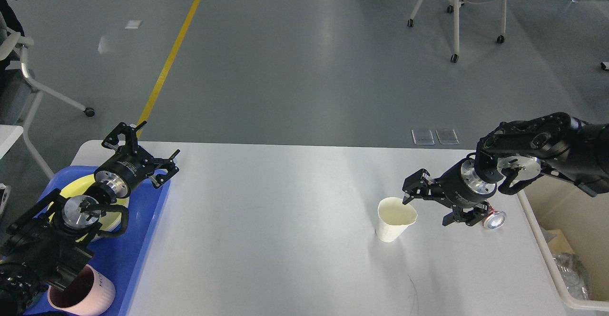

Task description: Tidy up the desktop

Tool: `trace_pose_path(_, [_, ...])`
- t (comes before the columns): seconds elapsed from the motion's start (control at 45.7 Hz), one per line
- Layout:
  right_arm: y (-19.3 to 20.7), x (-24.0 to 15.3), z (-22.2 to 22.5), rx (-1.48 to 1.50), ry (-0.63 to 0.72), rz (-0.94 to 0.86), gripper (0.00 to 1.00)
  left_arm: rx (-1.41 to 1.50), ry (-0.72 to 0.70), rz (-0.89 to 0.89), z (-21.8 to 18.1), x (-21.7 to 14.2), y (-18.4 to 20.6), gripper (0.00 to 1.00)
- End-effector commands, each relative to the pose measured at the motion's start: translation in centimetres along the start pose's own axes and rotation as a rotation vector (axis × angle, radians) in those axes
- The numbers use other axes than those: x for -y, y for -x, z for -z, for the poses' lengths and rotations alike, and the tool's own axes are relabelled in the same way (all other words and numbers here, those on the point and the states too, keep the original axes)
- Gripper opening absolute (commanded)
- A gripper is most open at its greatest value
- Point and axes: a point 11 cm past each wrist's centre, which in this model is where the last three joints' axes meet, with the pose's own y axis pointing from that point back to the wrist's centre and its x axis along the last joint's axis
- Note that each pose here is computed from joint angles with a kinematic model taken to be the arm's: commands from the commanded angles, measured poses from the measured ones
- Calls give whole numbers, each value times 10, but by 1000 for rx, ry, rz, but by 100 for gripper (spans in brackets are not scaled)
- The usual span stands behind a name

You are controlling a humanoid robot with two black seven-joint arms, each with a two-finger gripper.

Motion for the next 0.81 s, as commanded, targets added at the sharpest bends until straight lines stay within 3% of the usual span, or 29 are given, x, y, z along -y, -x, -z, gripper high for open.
trace_pose_path(0.0, [-5, 6, -7, 12, 14, -15, 100, 0, 2, 0, 0, 0, 0, 100])
trace_pose_path(0.35, [2, 33, -40, 87, 35, 0, 100, 0, 2, 0, 0, 0, 0, 100])
trace_pose_path(0.788, [7, 51, -24, 86, 3, 8, 100, 0, 2, 0, 0, 0, 0, 100])
